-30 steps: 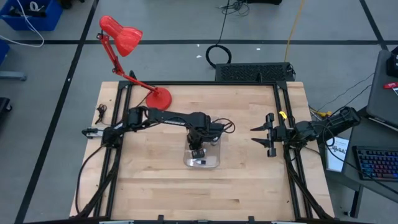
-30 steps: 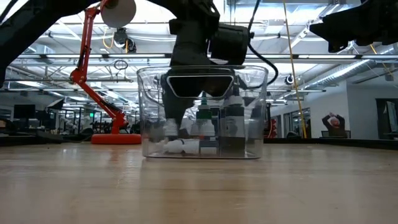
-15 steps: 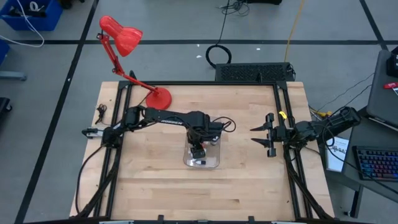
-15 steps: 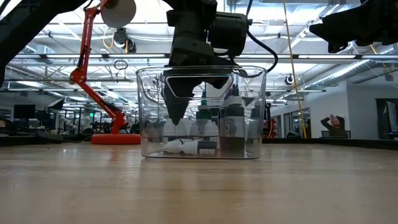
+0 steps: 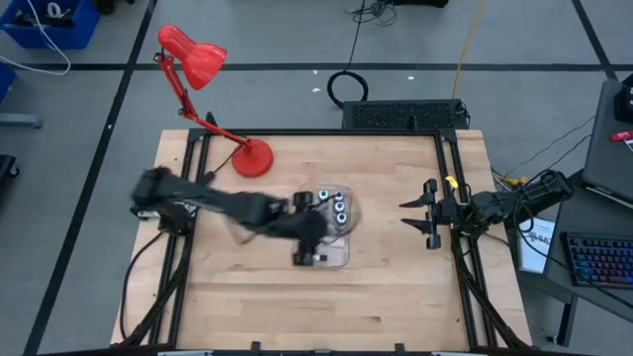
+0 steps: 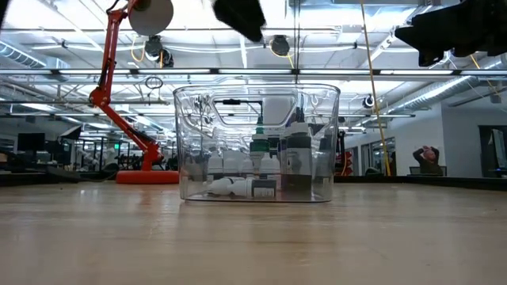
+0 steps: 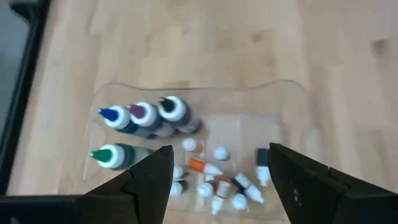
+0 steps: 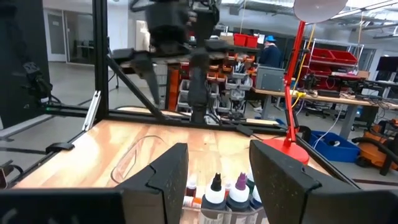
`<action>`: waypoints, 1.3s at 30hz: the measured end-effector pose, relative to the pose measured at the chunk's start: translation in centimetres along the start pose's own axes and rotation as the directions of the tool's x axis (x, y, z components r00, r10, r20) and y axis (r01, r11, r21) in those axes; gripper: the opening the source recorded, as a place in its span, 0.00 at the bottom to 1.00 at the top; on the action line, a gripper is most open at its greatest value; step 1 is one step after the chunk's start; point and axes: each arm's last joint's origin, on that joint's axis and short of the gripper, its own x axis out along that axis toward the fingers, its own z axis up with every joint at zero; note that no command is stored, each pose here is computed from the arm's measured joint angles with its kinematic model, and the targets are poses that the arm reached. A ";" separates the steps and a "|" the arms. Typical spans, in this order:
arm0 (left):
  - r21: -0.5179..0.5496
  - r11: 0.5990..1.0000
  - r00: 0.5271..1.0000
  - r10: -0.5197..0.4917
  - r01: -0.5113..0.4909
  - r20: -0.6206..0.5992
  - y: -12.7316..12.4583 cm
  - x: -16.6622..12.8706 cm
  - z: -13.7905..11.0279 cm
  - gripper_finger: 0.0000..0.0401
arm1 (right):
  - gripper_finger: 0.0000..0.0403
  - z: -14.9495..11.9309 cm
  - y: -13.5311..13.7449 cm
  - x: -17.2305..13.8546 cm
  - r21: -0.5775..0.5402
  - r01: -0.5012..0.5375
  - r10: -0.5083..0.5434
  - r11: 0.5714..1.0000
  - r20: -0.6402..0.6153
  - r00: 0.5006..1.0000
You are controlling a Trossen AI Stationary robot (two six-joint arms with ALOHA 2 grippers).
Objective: Pick & Place food coloring
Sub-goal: Return to Home Position
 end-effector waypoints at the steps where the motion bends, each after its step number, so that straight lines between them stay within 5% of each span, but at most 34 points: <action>1: 0.013 1.000 0.998 0.005 -0.005 0.059 -0.5 -0.8 -0.9 0.64 | 0.40 0.0 0.0 -0.1 0.002 0.000 0.000 1.000 0.001 1.000; 9: -0.031 0.999 0.898 -0.004 0.019 0.441 -0.1 -2.2 -12.7 0.66 | 0.40 0.2 -0.3 -0.7 0.038 0.005 -0.006 0.999 0.023 1.000; 14: -0.169 0.985 0.805 0.076 0.030 0.588 1.9 -1.5 -20.4 0.64 | 0.40 -0.1 -0.4 -1.0 0.078 0.004 -0.004 0.997 -0.002 1.000; 20: -0.230 0.969 0.683 0.106 0.092 0.723 2.8 -1.0 -26.9 0.66 | 0.40 -0.3 -0.5 -1.4 0.107 0.003 -0.001 0.994 -0.016 1.000; 24: -0.241 0.963 0.634 0.115 0.117 0.765 3.0 -0.8 -29.5 0.66 | 0.40 -0.1 -0.7 -1.7 0.113 0.003 -0.004 0.994 0.013 1.000; 34: -0.294 0.954 0.683 0.176 0.059 0.709 3.7 -1.7 -31.4 0.67 | 0.40 -0.7 -0.7 -2.0 0.096 0.005 -0.002 0.995 -0.031 1.000; 39: -0.224 0.970 0.608 0.120 0.098 0.785 3.8 -2.9 -31.6 0.67 | 0.40 -1.0 -0.7 -2.1 0.073 0.001 0.004 0.997 -0.063 0.998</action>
